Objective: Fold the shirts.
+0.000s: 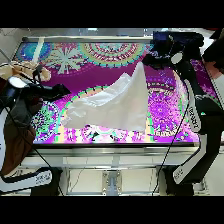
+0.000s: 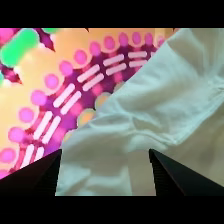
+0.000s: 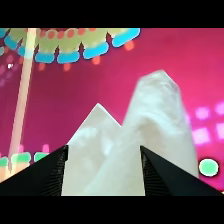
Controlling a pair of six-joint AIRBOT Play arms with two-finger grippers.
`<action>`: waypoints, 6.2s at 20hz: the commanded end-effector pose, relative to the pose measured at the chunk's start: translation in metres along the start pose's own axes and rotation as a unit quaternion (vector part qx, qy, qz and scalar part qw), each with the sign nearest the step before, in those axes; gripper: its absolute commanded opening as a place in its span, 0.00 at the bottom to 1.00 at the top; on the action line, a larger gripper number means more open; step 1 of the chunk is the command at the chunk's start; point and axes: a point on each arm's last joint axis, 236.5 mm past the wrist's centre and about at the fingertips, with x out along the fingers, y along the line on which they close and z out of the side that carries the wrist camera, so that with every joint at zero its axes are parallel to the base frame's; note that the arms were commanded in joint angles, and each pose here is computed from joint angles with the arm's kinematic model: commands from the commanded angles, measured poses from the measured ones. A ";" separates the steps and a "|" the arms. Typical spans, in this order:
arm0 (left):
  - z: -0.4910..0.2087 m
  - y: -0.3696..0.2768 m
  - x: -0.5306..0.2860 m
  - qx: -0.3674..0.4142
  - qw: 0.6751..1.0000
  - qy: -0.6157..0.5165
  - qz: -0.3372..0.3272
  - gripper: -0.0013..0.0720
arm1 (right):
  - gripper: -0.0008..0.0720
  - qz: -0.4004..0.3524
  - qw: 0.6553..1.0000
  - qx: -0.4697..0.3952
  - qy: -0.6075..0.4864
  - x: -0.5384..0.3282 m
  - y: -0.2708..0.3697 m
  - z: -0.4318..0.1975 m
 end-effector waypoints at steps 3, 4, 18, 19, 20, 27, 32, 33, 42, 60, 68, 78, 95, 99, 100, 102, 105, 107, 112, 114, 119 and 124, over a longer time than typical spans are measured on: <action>-0.012 0.037 -0.038 0.001 1.000 0.029 0.011 0.86 | 0.70 -0.114 0.975 -0.048 0.186 -0.116 -0.062 -0.046; -0.036 0.047 -0.040 0.012 0.997 0.078 0.021 0.86 | 0.70 -0.134 0.967 -0.044 0.214 -0.146 -0.077 -0.060; -0.111 0.042 0.070 0.047 0.982 0.182 -0.012 0.54 | 0.68 -0.002 0.948 0.153 0.278 -0.162 -0.019 -0.328; -0.105 0.039 0.072 0.045 0.984 0.171 -0.015 0.23 | 0.68 0.002 0.947 0.151 0.283 -0.156 -0.012 -0.340; -0.100 0.035 0.072 0.042 0.986 0.163 -0.021 0.03 | 0.68 0.007 0.947 0.147 0.284 -0.151 -0.005 -0.347; -0.077 0.015 0.057 0.056 0.989 0.129 -0.036 0.03 | 0.67 -0.021 0.942 0.259 0.214 -0.103 0.033 -0.378; -0.071 0.008 0.047 0.068 0.990 0.116 -0.036 0.03 | 0.67 0.007 0.931 0.280 0.234 -0.098 0.072 -0.400; -0.072 0.008 0.047 0.068 0.990 0.118 -0.038 0.03 | 0.67 0.016 0.931 0.277 0.238 -0.102 0.078 -0.398; -0.073 0.008 0.047 0.068 0.990 0.120 -0.038 0.03 | 0.66 -0.003 0.897 0.407 0.173 -0.126 0.066 -0.406; -0.035 -0.023 -0.021 0.112 0.992 0.032 -0.042 0.03 | 0.03 0.062 0.889 0.392 -0.230 -0.143 0.041 -0.232; -0.030 -0.053 -0.270 0.151 0.942 -0.280 0.107 0.03 | 0.02 0.240 0.860 0.094 -0.440 -0.395 0.133 -0.136; 0.037 -0.112 -0.259 0.175 0.960 -0.218 0.006 0.03 | 0.02 -0.039 0.889 -0.010 -0.457 -0.408 0.108 -0.039; 0.123 -0.004 0.011 -0.004 0.996 -0.083 -0.014 0.98 | 0.50 -0.234 0.933 0.055 -0.269 -0.149 -0.062 0.032; 0.076 0.029 -0.066 0.000 0.998 -0.050 0.034 0.97 | 0.29 -0.508 0.852 0.021 -0.123 -0.317 -0.169 -0.025; 0.053 0.039 -0.071 -0.021 0.998 -0.044 0.041 0.97 | 0.11 -0.524 0.845 0.051 -0.089 -0.342 -0.188 -0.053; -0.015 0.059 -0.066 -0.079 0.995 -0.027 0.048 0.97 | 0.11 -0.493 0.865 0.094 -0.026 -0.352 -0.208 -0.109; -0.092 0.054 -0.040 -0.161 0.986 -0.034 0.014 0.97 | 0.14 -0.322 0.921 0.163 0.149 -0.308 -0.188 -0.207; -0.120 0.039 -0.024 -0.211 0.976 -0.041 -0.028 0.97 | 0.46 -0.227 0.927 0.173 0.245 -0.296 -0.166 -0.247; -0.176 -0.003 0.021 -0.207 0.976 0.035 -0.051 0.96 | 0.55 -0.238 0.932 0.167 0.217 -0.281 -0.185 -0.235; -0.191 -0.015 0.035 -0.208 0.975 0.060 -0.044 0.95 | 0.55 -0.245 0.935 0.163 0.197 -0.279 -0.191 -0.226; -0.209 -0.015 0.063 -0.214 0.973 0.086 -0.018 0.80 | 0.55 -0.247 0.934 0.161 0.199 -0.280 -0.191 -0.227; -0.204 -0.006 0.069 -0.245 0.967 0.073 -0.004 0.79 | 0.55 -0.247 0.935 0.157 0.199 -0.280 -0.192 -0.227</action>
